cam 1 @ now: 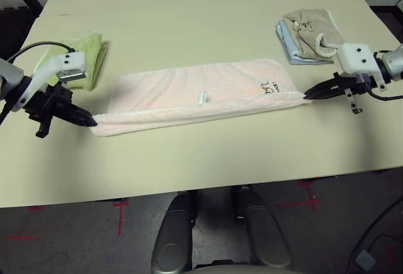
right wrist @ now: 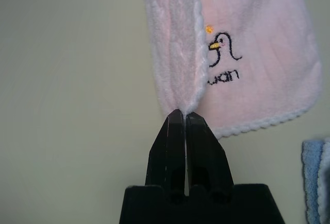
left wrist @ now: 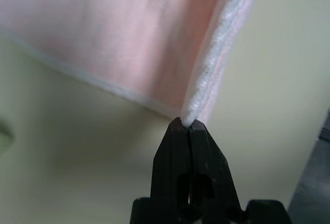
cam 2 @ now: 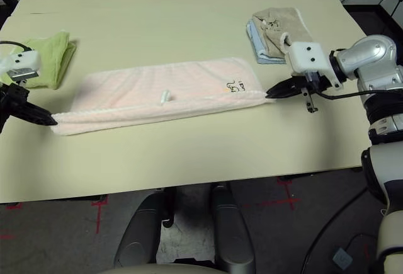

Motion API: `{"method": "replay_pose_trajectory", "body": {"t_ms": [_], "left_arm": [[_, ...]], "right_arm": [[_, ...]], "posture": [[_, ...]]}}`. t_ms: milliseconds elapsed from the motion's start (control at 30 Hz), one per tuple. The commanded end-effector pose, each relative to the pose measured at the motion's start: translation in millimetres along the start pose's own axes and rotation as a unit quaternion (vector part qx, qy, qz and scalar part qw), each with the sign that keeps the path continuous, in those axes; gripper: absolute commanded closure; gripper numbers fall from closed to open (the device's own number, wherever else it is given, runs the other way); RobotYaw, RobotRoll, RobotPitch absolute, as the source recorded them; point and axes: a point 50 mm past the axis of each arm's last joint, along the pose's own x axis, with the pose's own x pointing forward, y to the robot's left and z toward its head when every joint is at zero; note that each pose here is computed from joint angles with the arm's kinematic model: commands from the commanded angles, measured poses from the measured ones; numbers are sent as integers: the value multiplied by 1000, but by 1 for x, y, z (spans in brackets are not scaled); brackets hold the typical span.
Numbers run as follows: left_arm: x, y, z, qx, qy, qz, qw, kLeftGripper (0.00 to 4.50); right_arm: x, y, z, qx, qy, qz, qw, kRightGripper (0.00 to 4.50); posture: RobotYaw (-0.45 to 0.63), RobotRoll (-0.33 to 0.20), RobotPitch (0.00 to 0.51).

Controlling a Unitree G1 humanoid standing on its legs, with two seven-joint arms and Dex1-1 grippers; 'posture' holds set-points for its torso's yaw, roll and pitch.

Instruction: Fold the towel and set it aside.

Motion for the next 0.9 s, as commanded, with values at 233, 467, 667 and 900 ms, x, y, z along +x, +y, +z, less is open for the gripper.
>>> {"method": "replay_pose_trajectory", "body": {"t_ms": [233,467,667,900], "left_arm": [[-11,16,0,-9,-4,53,999,4477],[-9,28,12,-2,-39,102,994,4477],[-6,32,13,-2,-43,115,992,4477],[6,40,21,3,-58,159,986,4477]], "right_arm": [[5,-10,-7,16,25,-66,997,4500],[17,-19,-11,76,-5,-149,986,4500],[20,-27,-10,99,-14,-203,974,4500],[35,-30,-9,86,11,-225,970,4500]], "posture": [[46,0,279],[59,0,283],[55,0,287],[62,0,291]]}}
